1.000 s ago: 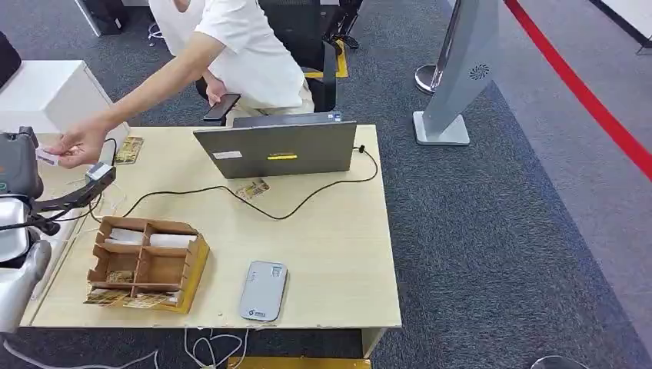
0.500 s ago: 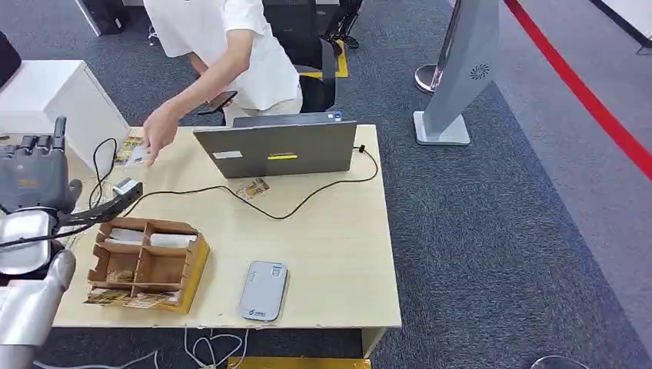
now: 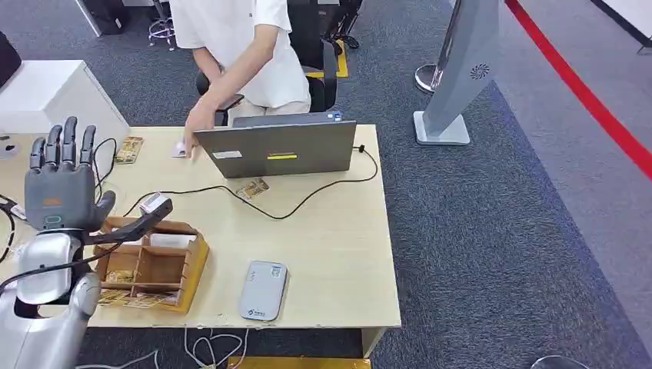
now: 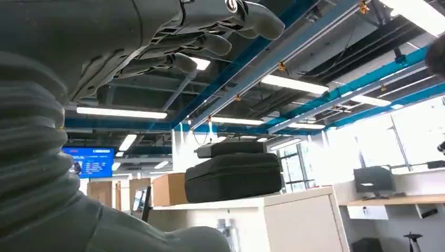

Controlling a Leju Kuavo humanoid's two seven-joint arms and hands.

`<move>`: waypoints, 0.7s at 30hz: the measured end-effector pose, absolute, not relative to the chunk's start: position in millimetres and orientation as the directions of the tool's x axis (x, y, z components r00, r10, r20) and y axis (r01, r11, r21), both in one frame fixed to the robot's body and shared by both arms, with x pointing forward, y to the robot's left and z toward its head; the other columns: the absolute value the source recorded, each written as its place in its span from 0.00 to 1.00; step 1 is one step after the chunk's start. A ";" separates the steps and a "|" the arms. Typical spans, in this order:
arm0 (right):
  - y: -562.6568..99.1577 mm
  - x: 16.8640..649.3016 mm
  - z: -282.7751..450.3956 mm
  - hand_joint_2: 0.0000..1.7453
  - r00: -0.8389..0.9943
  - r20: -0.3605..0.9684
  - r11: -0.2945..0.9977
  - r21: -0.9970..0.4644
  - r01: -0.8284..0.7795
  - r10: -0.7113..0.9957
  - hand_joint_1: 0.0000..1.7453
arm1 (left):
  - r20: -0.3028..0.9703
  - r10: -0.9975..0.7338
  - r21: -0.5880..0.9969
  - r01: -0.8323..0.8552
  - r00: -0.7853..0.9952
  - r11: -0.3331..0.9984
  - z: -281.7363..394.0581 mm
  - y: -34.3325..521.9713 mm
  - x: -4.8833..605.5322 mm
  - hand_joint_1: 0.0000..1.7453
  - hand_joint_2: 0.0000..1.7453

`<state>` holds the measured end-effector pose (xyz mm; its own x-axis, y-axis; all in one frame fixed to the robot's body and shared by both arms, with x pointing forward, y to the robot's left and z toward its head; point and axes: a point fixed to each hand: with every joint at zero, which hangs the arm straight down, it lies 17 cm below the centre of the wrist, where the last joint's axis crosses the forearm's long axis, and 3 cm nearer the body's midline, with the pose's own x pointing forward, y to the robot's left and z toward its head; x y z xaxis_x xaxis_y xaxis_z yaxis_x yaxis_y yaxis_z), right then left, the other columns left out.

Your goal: Pass the card to the sensor for recognition and then transmit it.

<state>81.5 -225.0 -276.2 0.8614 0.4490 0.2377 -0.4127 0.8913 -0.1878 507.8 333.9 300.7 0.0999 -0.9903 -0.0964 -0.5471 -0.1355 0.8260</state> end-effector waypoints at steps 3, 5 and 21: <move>-225.7 79.4 -276.6 1.00 0.873 0.231 0.900 -0.186 -0.394 0.430 0.00 | -0.087 -0.995 0.814 -0.573 0.052 -0.101 298.4 317.9 487.5 0.00 1.00; -225.1 78.1 -276.7 1.00 0.881 0.230 0.907 -0.185 -0.378 0.414 0.00 | -0.076 -0.997 0.810 -0.582 0.026 -0.076 291.5 306.6 466.7 0.00 1.00; -222.2 73.8 -276.5 1.00 0.927 0.228 0.950 -0.174 -0.261 0.297 0.00 | 0.011 -0.973 0.900 -0.422 -0.232 0.110 199.5 218.0 342.1 0.00 1.00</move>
